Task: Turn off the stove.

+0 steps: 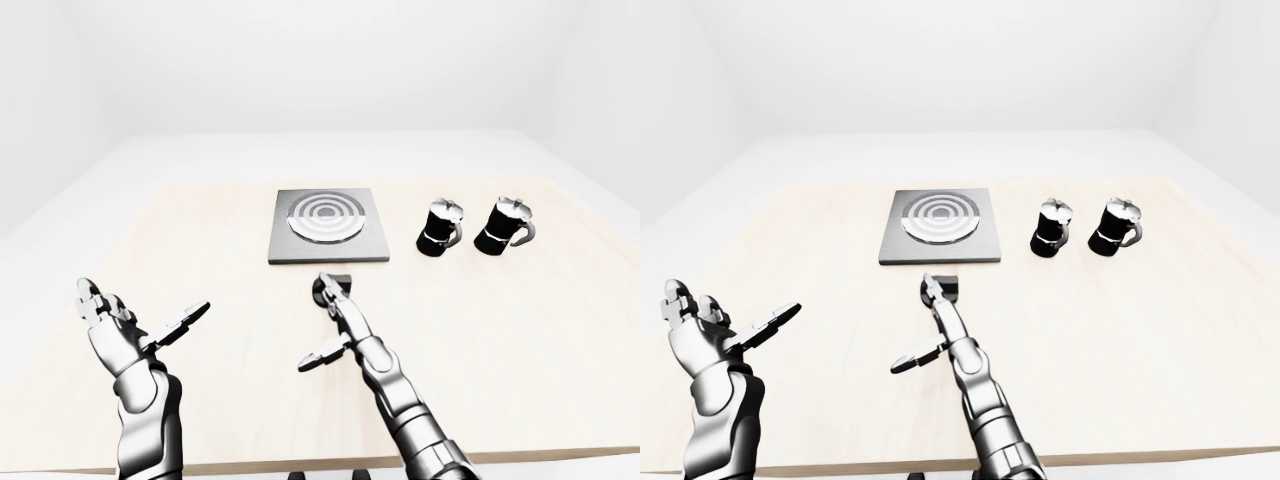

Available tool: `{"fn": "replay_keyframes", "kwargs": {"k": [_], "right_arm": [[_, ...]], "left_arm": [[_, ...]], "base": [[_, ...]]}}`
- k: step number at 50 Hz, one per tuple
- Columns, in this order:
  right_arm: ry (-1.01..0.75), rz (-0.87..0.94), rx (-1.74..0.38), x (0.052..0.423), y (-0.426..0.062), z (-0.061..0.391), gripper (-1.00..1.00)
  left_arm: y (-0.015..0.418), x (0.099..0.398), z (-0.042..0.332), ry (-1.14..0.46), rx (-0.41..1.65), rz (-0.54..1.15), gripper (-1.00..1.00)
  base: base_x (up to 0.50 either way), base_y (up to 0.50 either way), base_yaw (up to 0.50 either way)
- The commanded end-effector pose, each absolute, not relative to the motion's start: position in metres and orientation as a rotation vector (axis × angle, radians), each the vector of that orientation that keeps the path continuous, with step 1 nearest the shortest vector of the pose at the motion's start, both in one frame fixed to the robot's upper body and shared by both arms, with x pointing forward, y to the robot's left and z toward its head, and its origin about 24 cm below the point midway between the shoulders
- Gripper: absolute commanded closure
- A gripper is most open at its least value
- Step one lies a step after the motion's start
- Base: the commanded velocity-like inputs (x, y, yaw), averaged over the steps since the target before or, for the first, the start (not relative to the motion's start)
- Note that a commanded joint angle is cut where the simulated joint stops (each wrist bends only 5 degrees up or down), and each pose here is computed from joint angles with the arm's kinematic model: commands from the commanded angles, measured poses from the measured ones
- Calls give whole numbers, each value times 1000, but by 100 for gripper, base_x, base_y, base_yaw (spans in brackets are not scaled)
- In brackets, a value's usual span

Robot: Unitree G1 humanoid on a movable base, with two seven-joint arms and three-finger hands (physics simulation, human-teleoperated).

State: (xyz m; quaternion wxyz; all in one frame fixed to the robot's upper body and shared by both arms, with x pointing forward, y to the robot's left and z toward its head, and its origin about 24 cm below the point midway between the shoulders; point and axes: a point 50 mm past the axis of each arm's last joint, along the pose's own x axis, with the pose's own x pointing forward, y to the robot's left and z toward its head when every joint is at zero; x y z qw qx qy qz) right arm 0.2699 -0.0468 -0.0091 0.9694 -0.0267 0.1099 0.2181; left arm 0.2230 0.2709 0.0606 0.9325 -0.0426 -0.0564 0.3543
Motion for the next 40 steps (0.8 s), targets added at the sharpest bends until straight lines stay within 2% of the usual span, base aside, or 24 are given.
{"fn": "replay_keyframes", "kwargs": {"k": [1,9,19,28,34,40], "right_arm": [[222,466,-47,286,-40,-5,-100],[230,458,-62,307,-42,1,-100],[337,304,-70,348,-82,8,-100],[279,231,-58,374,-95,40,-100],[302,206,-43,376,-98,40,-100],[250,141,-39,389,-112,61,-100]], "left_arm": [[271,222,62,-117,-88,725,-100],[271,222,62,-117,-89,725,-100],[271,224,60,-114,-91,725,-100],[271,222,62,-112,-92,724,-100],[272,222,62,-111,-95,724,-100],[272,223,60,-109,-97,725,-100]], "base": [[0,0,0],[0,0,0],[0,0,0],[0,0,0],[0,0,0],[0,0,0]]}}
